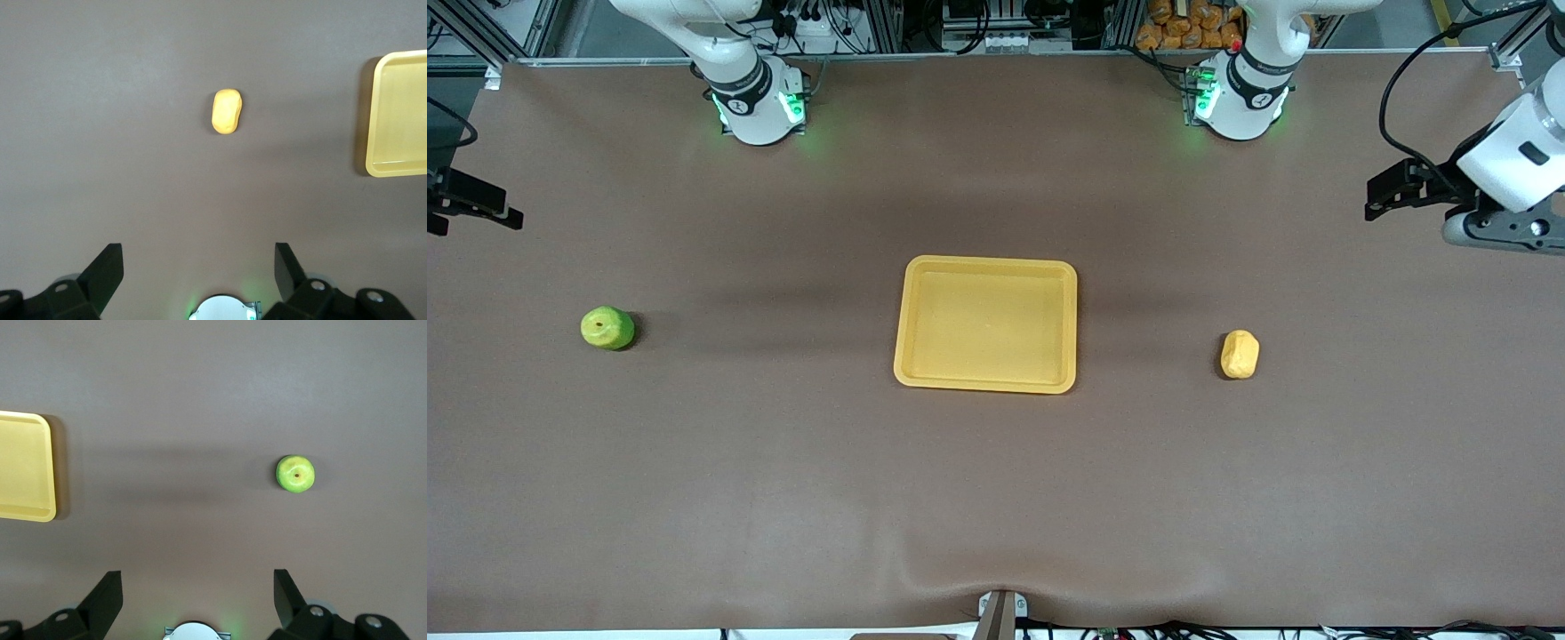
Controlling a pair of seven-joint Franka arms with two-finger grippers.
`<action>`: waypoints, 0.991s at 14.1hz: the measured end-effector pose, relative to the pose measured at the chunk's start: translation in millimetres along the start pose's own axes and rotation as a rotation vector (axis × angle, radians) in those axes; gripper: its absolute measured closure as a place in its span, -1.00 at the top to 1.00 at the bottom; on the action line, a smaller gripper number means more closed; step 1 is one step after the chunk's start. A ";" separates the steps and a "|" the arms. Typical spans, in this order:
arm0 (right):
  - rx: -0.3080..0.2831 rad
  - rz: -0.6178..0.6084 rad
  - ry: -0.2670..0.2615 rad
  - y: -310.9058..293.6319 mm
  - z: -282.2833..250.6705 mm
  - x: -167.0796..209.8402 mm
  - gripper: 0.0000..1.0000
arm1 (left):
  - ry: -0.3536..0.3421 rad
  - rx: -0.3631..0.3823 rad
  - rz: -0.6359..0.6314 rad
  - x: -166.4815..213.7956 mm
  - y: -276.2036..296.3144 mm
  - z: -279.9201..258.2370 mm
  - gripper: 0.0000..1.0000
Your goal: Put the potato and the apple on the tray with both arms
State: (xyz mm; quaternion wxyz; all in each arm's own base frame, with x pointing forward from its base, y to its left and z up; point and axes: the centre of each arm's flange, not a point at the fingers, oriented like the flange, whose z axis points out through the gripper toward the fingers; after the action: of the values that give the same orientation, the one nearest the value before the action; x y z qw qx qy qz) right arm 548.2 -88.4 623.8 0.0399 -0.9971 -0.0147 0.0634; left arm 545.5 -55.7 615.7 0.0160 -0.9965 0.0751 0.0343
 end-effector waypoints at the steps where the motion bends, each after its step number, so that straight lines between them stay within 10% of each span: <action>1: 0.002 0.007 -0.007 3.9 3.7 1.9 1.00 | -0.007 -0.001 0.006 5.3 2.8 4.4 1.00; 14: -0.022 0.063 -0.194 44.4 99.7 49.2 1.00 | -0.069 -0.017 0.057 93.4 30.8 127.1 1.00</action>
State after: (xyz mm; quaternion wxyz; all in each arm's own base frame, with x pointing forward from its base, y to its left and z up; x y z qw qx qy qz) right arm 585.4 -123.2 515.5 0.0251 -0.9866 0.0123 0.1607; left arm 624.6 -95.3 481.5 0.0089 -0.9922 0.1024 0.0698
